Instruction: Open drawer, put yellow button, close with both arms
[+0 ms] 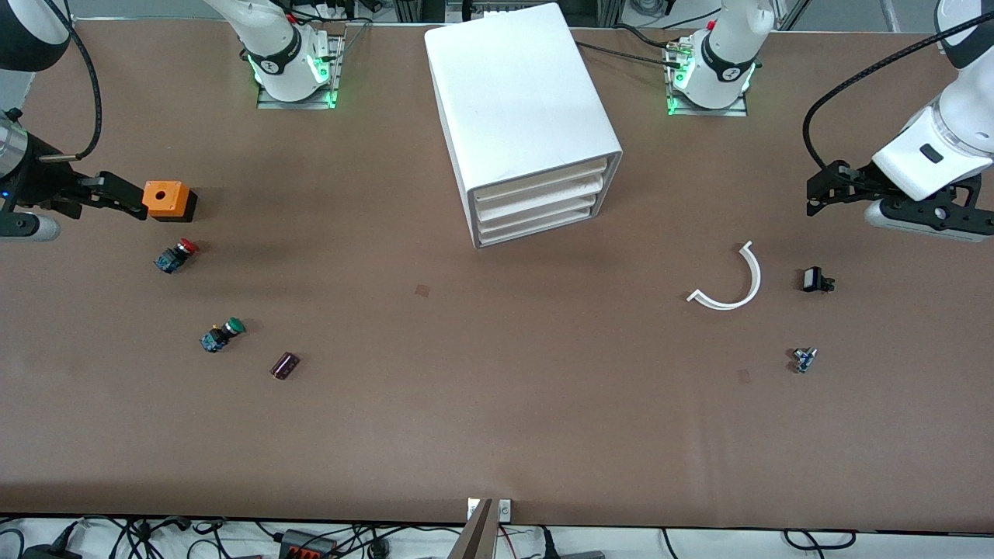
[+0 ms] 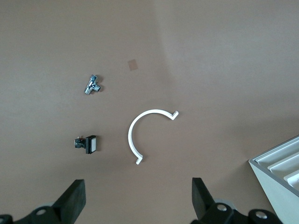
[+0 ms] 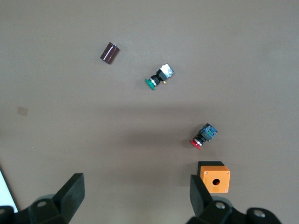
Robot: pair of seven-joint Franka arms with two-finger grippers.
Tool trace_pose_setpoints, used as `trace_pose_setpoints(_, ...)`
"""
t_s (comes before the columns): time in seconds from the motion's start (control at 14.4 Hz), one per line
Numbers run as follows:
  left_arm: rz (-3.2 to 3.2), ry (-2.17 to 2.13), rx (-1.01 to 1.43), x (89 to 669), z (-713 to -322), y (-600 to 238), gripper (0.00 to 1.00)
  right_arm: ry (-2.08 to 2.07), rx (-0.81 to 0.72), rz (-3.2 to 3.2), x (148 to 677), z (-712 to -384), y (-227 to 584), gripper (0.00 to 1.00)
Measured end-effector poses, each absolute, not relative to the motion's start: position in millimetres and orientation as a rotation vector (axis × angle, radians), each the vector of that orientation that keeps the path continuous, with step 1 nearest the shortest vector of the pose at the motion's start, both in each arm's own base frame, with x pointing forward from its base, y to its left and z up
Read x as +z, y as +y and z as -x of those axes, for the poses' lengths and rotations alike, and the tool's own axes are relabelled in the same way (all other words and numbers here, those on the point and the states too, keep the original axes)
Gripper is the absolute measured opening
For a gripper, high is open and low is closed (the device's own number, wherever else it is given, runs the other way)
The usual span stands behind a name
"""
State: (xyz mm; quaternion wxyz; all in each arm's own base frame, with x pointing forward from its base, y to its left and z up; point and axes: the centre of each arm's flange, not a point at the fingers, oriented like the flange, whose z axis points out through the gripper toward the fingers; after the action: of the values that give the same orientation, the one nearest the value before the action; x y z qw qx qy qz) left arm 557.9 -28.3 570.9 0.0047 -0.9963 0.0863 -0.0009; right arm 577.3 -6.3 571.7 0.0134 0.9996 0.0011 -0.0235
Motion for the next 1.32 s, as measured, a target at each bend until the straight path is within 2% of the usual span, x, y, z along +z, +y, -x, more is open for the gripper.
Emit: trace_pose_setpoints(1.32, 3.128, 0.162, 0.004, 570.7, -557.5, -26.8, 1.00, 0.005, -0.075, -3.113, 571.4, -577.2, -8.6, 1.00)
